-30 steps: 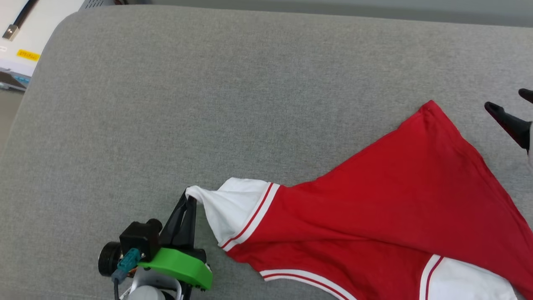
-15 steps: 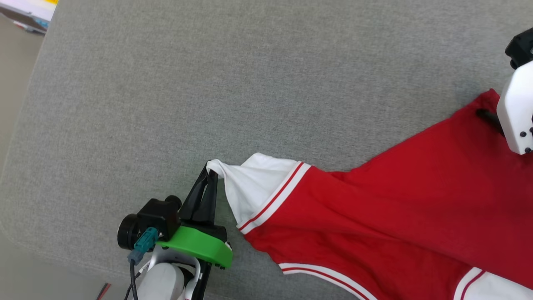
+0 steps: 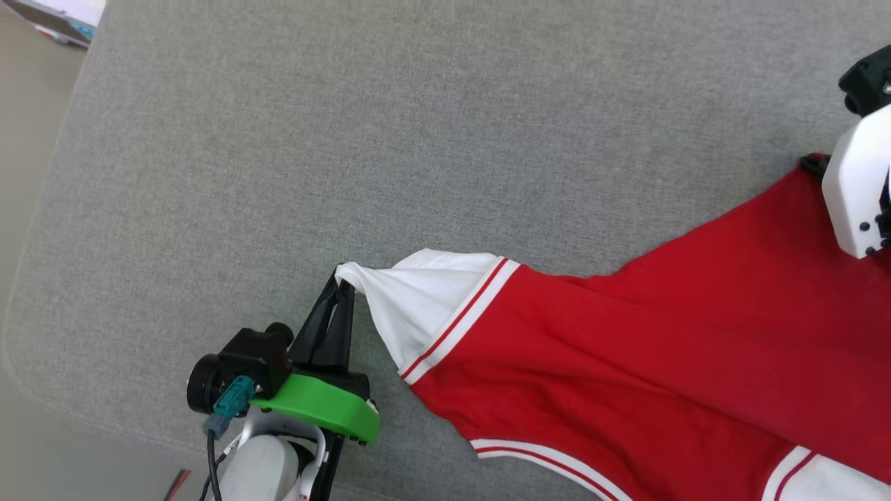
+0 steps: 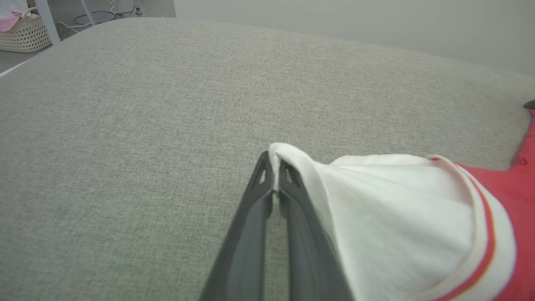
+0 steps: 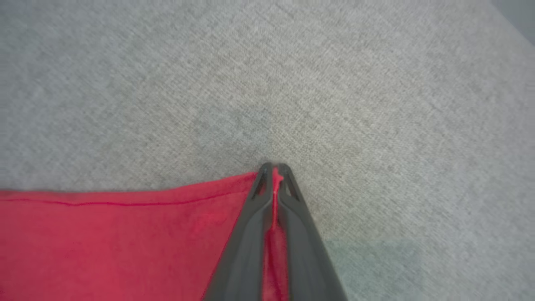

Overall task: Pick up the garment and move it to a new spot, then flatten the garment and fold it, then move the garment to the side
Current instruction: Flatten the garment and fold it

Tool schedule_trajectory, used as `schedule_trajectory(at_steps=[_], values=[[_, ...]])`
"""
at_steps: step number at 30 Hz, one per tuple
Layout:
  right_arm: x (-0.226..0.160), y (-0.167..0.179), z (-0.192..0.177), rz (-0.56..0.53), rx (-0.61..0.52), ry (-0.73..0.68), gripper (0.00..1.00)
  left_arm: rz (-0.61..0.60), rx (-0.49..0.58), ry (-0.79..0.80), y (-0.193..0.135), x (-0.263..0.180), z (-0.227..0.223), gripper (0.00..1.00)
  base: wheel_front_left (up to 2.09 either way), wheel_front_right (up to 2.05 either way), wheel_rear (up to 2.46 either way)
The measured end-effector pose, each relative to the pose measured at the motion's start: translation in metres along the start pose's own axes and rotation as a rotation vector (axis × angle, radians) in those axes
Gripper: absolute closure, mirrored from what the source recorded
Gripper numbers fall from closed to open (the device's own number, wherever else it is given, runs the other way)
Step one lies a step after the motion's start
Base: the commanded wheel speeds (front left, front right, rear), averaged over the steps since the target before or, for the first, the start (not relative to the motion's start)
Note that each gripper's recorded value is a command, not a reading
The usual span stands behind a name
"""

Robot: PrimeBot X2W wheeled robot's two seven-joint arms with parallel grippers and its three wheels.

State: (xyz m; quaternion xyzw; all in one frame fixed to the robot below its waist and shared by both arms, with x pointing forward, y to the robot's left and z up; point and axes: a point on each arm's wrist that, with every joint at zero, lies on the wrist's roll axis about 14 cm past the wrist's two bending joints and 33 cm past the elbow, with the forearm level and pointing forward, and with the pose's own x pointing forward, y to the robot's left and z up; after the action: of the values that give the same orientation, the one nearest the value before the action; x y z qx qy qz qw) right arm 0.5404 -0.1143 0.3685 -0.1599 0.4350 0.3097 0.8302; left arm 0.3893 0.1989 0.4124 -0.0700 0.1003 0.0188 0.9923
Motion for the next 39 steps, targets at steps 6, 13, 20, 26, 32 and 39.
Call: schedule_trajectory(at_steps=[6, 13, 20, 26, 32, 39], values=[[-0.031, 0.003, 0.022, -0.02, -0.006, -0.16, 1.0, -0.013, 0.008, -0.039, -0.001, -0.007, 0.014, 1.0, 0.0, 0.0, 0.0], [-0.093, -0.011, 0.052, -0.096, 0.011, -0.386, 1.0, -0.07, 0.048, -0.116, -0.009, -0.014, 0.04, 1.0, 0.0, 0.0, 0.0], [-0.158, -0.02, 0.072, -0.175, 0.02, -0.583, 1.0, -0.152, 0.098, -0.272, -0.025, -0.009, 0.095, 1.0, 0.0, 0.0, 0.0], [-0.218, -0.03, 0.094, -0.259, 0.015, -0.758, 1.0, -0.244, 0.156, -0.479, -0.052, 0.005, 0.181, 1.0, 0.0, 0.0, 0.0], [-0.263, -0.034, 0.11, -0.323, 0.002, -0.886, 1.0, -0.324, 0.209, -0.663, -0.082, 0.01, 0.262, 1.0, 0.0, 0.0, 0.0], [-0.288, -0.05, 0.142, -0.382, -0.025, -0.989, 1.0, -0.375, 0.275, -0.783, -0.103, 0.034, 0.328, 1.0, 0.0, 0.0, 0.0]])
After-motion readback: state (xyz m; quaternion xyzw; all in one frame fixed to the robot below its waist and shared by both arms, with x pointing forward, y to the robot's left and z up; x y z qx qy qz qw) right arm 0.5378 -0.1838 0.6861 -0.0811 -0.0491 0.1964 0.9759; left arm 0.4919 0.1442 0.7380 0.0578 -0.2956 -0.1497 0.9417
